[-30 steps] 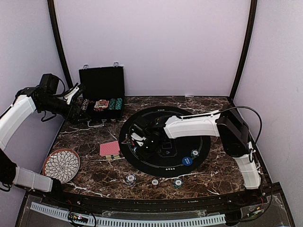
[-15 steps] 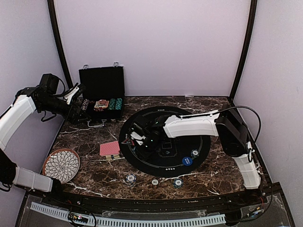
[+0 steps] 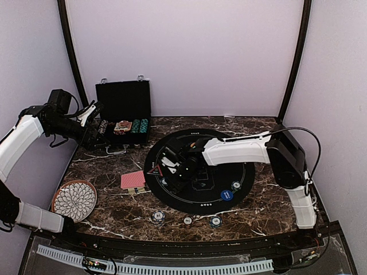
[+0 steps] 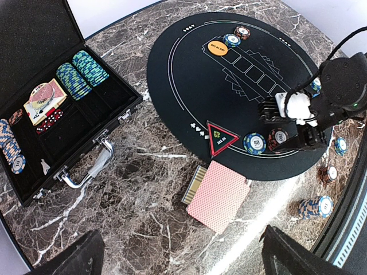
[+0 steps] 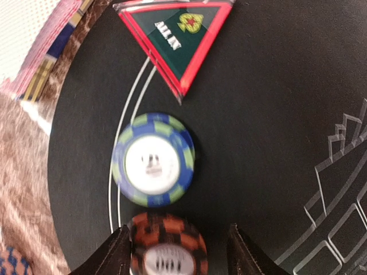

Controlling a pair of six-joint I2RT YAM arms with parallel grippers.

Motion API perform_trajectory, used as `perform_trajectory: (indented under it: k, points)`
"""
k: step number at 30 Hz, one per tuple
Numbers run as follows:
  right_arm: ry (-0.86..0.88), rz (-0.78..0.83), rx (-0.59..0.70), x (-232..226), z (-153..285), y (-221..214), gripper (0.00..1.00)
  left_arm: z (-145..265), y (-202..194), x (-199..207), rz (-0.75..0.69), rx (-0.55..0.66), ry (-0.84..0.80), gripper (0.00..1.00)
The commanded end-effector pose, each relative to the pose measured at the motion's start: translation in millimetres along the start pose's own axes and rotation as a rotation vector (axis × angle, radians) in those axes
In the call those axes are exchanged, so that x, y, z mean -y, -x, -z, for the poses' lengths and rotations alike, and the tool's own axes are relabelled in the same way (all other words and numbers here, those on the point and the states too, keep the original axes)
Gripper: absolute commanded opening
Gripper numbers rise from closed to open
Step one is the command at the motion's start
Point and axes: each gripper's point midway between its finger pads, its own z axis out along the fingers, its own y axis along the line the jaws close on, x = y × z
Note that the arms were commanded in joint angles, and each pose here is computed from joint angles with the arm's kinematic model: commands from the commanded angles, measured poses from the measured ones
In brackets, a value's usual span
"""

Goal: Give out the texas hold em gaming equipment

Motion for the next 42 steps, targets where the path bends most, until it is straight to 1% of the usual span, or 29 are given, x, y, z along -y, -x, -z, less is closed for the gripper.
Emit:
perform_trajectory:
  k: [1,5,9,14,17,20,26,32,36,42]
  points:
    - [0.019,-0.014,0.110,-3,54,17,0.58,9,9,6,-0.035,0.035,-0.003,0.99]
    - [0.073,0.025,0.074,-26,70,-7,0.62,9,8,6,-0.034,0.033,-0.005,0.99]
    - [0.114,0.076,0.024,-49,85,-37,0.71,10,8,6,-0.036,0.034,-0.001,0.99]
    - [0.153,0.130,-0.035,-70,101,-81,0.76,11,7,7,-0.036,0.035,-0.001,0.99]
    - [0.161,0.145,-0.072,-79,103,-103,0.79,11,7,8,-0.034,0.036,-0.005,0.99]
    - [0.167,0.168,-0.090,-93,99,-114,0.83,10,7,9,-0.032,0.037,-0.010,0.99]
    - [0.132,0.181,-0.122,-94,77,-122,0.83,10,8,8,-0.030,0.035,-0.013,0.99]
    - [0.124,0.204,-0.130,-96,65,-119,0.82,10,8,8,-0.034,0.033,-0.012,0.99]
    - [0.121,0.214,-0.143,-96,58,-120,0.79,10,8,8,-0.032,0.033,-0.012,0.99]
    - [0.127,0.224,-0.153,-99,52,-121,0.69,9,8,7,-0.030,0.032,-0.007,0.99]
